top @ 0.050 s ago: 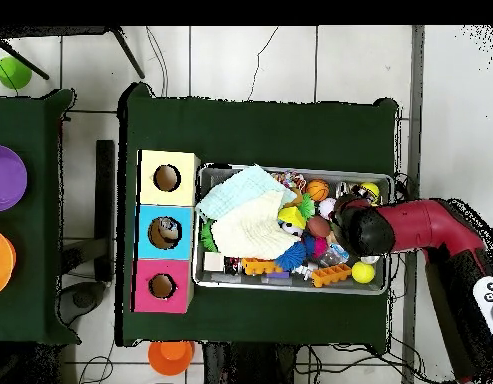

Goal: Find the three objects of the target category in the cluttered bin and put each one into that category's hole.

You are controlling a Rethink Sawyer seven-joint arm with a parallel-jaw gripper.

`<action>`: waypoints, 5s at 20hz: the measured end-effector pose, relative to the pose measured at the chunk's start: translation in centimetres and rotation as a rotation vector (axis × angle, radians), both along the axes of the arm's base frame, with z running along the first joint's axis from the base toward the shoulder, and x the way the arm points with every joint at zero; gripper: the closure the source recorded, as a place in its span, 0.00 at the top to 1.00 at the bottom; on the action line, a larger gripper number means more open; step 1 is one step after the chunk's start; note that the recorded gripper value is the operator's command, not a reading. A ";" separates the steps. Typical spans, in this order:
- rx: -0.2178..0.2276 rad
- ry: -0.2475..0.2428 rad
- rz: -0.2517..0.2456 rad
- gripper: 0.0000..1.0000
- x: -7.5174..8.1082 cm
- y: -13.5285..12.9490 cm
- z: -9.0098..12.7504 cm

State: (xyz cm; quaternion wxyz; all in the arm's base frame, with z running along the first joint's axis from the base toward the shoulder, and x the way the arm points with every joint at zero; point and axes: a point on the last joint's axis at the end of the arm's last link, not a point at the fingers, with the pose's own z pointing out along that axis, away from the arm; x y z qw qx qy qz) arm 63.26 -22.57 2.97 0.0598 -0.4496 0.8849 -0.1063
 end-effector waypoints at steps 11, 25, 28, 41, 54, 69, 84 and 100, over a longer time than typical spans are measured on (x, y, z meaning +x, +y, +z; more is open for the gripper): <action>-0.049 0.054 -0.011 1.00 -0.3 -0.5 -1.1; -0.051 0.253 -0.069 1.00 -4.6 -1.5 -4.2; -0.045 0.278 -0.086 1.00 -5.3 -2.1 -4.5; -0.036 0.288 -0.100 1.00 -6.1 -2.8 -5.2; -0.033 0.295 -0.100 0.00 -6.4 -2.7 -5.5; -0.032 0.301 -0.100 0.00 -6.6 -2.7 -5.8; 0.004 0.272 -0.185 0.00 -8.0 -3.7 2.1; 0.312 0.381 -0.322 0.00 -8.0 1.7 10.5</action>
